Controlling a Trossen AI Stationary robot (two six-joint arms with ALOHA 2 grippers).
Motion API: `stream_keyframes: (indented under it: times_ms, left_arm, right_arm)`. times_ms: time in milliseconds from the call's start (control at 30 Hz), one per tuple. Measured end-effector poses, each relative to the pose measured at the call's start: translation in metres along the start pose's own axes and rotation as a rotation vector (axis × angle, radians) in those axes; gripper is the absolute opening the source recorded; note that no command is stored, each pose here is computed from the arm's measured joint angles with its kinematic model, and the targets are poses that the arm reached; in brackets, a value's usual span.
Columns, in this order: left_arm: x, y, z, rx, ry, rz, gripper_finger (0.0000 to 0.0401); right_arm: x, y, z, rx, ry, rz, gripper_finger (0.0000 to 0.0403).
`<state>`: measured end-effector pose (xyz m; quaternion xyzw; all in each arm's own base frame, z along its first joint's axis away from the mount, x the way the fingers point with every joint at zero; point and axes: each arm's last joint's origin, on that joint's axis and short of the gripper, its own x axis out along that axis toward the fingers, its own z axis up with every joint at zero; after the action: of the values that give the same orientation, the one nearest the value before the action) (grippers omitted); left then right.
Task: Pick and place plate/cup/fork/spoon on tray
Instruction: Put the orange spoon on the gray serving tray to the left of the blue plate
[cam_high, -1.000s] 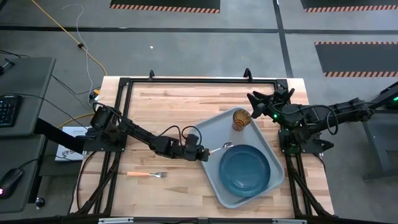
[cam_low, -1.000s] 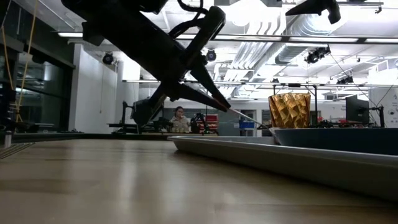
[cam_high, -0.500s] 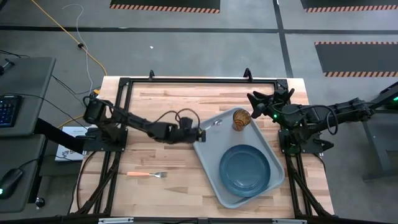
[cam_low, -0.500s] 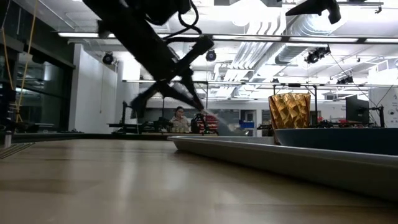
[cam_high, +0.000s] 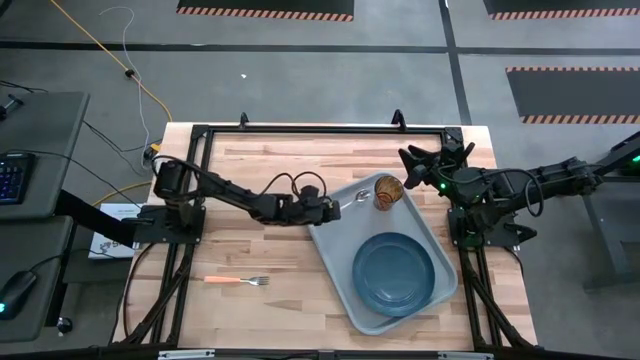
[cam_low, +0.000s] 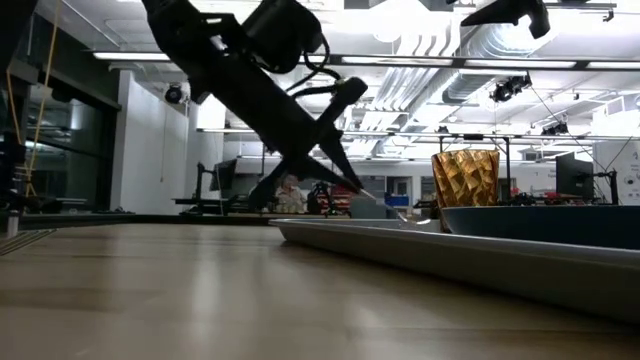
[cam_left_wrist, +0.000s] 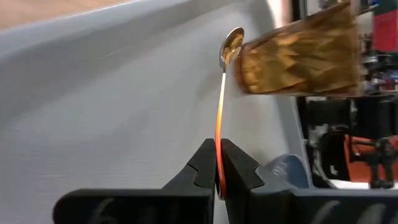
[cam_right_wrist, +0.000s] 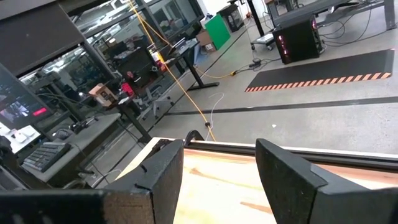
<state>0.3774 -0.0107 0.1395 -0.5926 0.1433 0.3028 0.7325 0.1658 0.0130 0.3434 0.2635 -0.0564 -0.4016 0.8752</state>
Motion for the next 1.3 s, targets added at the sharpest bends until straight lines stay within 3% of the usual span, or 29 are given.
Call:
stream_keyframes:
  times_ms: [300,1300]
  left_arm:
    - [0.009,0.012,-0.004,-0.016,-0.002,0.046,0.0011]
    - [0.015,0.022,0.017,0.144,-0.004,0.133,0.0112]
  right_arm:
    - [0.000,0.000,0.000,0.002,-0.001,0.001,0.0193]
    - [0.000,0.000,0.000,0.014,0.000,0.004,0.0193]
